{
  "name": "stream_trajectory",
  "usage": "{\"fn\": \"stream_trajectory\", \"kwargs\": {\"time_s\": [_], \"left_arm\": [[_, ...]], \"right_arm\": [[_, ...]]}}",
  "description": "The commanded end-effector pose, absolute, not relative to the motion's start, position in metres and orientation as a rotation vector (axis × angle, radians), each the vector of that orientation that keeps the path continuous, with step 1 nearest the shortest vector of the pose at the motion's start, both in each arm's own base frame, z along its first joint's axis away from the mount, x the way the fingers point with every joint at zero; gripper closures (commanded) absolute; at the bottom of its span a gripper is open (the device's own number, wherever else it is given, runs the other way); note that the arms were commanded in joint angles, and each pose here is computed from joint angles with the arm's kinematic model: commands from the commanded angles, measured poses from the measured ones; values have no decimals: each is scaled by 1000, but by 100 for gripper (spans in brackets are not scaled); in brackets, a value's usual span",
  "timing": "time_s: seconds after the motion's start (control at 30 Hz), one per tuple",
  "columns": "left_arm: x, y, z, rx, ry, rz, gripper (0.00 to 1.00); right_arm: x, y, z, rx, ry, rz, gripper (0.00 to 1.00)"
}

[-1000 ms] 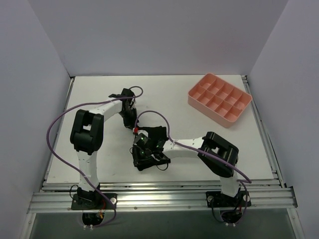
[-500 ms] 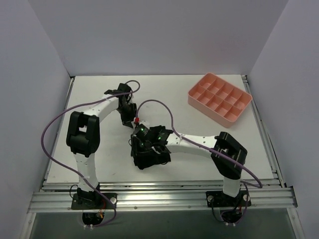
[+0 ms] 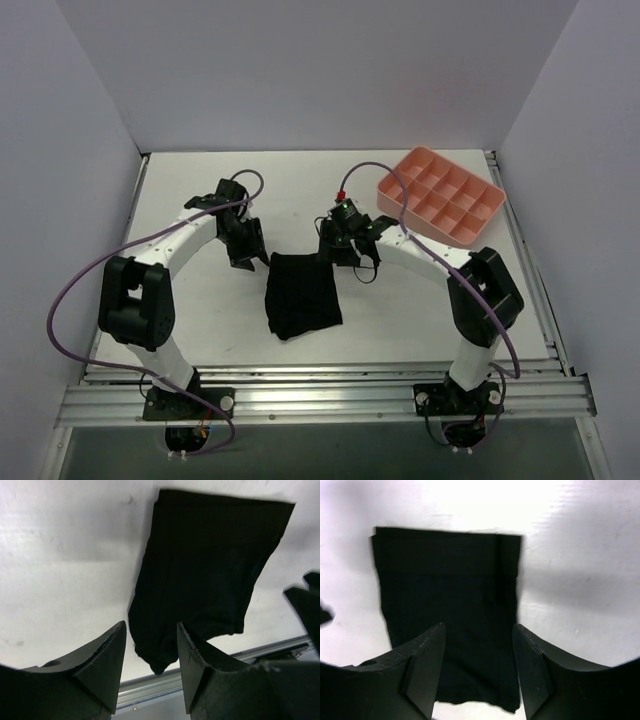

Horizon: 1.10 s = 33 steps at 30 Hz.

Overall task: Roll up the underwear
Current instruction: Fold the underwear

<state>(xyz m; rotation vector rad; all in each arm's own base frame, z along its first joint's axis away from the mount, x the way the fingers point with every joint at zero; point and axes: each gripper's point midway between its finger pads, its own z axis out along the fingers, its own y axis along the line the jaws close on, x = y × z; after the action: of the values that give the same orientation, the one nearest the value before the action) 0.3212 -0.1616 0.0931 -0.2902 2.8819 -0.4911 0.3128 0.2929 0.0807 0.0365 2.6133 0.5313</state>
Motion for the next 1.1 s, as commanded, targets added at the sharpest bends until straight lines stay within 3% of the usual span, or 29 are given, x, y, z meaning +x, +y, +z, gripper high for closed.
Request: {"fn": "stream_trajectory", "kwargs": {"time_s": [0.0,0.23,0.43,0.53,0.67,0.83,0.97,1.07], "left_arm": [[310,-167,101,-310,2831,-561,47],[291,-167,80,-338,2879,-543,47],[286,-174,85,-309,2865,-543,47],[281,-176,76,-296,2885,-509,47],[282,-181,68,-294,2890,-522,47],[314,-197,101,-177,2798,-539,47],[305,-231,129,-1,2720,-547,48],[268,-270,132,163,2674,-586,48]], "right_arm": [[324,293,73,-51,2654,525,47],[348,296,44,-76,2706,505,42],[356,287,22,-28,2741,465,44],[352,280,13,15,2753,442,50],[344,266,11,93,2739,424,77],[323,245,18,176,2719,407,100],[290,220,15,304,2742,358,100],[277,209,23,371,2739,330,100]]}}
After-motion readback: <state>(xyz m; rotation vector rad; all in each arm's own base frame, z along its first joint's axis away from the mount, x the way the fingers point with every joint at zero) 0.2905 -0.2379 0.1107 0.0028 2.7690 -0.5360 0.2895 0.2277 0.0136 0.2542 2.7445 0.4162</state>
